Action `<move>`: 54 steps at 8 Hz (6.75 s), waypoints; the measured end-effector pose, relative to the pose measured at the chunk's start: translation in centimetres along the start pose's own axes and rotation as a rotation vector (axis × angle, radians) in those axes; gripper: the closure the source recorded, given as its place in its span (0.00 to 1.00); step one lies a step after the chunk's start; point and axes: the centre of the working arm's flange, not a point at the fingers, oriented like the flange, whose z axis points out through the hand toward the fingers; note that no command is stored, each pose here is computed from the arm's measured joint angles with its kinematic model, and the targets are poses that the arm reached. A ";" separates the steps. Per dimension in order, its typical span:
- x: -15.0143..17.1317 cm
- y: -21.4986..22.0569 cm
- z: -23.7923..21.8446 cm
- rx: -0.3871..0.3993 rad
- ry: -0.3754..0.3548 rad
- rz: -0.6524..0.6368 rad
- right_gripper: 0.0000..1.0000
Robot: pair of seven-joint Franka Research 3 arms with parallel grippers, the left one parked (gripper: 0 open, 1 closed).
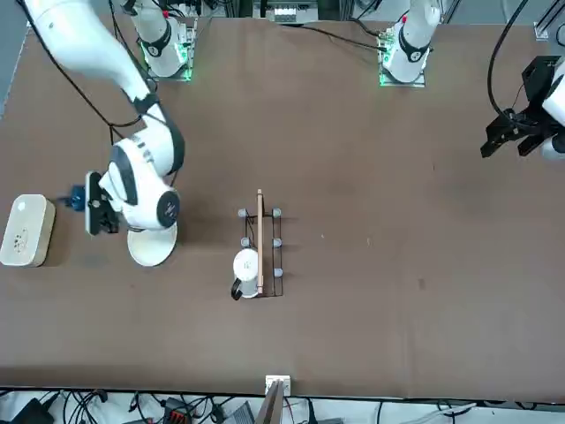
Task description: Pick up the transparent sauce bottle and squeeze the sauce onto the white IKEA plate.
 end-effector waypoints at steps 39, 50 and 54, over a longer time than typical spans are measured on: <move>-4.0 0.7 15.6 -0.203 0.073 0.352 0.00; 7.8 -3.6 -1.6 0.169 -0.730 -0.669 0.00; 14.1 -2.5 -1.5 0.432 -0.864 -1.054 0.00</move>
